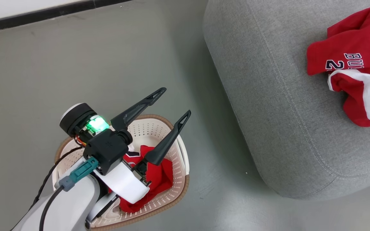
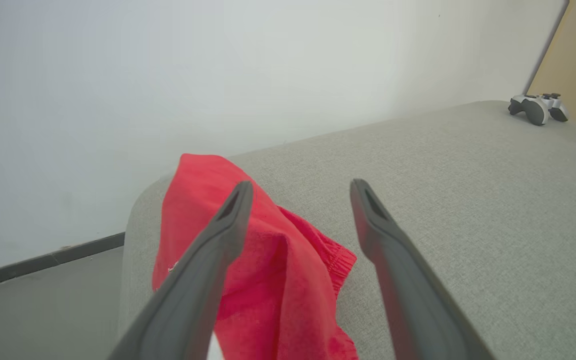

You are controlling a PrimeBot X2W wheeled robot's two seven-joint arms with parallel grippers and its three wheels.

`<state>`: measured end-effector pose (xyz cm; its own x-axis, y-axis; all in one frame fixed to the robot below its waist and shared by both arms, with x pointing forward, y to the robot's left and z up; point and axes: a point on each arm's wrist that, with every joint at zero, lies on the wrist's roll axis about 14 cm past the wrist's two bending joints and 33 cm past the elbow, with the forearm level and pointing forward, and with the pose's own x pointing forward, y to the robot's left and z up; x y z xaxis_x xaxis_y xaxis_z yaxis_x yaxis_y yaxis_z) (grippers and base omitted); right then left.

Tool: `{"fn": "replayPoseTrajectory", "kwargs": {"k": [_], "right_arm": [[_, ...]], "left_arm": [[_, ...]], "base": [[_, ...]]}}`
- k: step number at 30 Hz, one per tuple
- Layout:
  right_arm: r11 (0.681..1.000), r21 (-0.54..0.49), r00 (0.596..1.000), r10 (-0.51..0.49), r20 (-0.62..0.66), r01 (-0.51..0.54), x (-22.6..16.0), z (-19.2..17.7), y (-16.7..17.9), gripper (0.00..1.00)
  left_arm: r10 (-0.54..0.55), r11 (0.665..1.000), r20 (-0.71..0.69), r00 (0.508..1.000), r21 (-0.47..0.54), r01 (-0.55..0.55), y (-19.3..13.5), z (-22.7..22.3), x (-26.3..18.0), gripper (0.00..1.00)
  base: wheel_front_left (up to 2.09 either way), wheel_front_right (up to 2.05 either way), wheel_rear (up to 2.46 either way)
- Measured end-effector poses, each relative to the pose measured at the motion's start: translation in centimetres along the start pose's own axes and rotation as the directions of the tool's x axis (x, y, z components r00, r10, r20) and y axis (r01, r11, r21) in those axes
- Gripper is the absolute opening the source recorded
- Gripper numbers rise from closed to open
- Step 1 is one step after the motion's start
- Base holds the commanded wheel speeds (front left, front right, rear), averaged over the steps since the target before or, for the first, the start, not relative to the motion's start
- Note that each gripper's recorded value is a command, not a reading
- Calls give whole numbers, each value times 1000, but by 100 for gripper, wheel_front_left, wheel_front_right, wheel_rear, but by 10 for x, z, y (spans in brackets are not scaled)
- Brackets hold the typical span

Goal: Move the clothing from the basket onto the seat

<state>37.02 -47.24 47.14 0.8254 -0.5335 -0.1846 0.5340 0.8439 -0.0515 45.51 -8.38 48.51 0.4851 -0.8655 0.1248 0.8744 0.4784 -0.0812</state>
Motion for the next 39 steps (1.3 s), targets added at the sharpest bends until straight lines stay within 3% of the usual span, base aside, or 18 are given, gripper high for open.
{"fn": "replayPoseTrajectory", "kwargs": {"k": [8,19,27,39], "right_arm": [[996,-22,993,85,81,-84,3,24,29,100],[967,-35,953,255,165,-253,0,43,103,100],[915,-55,890,400,220,-399,-12,56,167,100],[822,-49,793,562,236,-567,-50,52,242,100]], "left_arm": [[45,999,20,999,7,-45,7,9,-2,100],[229,973,7,973,9,-229,34,11,-32,100],[376,926,-4,927,27,-376,57,16,-63,100],[574,817,18,818,42,-575,80,36,-116,100]], "base": [[0,0,0],[0,0,0],[0,0,0],[0,0,0]]}}
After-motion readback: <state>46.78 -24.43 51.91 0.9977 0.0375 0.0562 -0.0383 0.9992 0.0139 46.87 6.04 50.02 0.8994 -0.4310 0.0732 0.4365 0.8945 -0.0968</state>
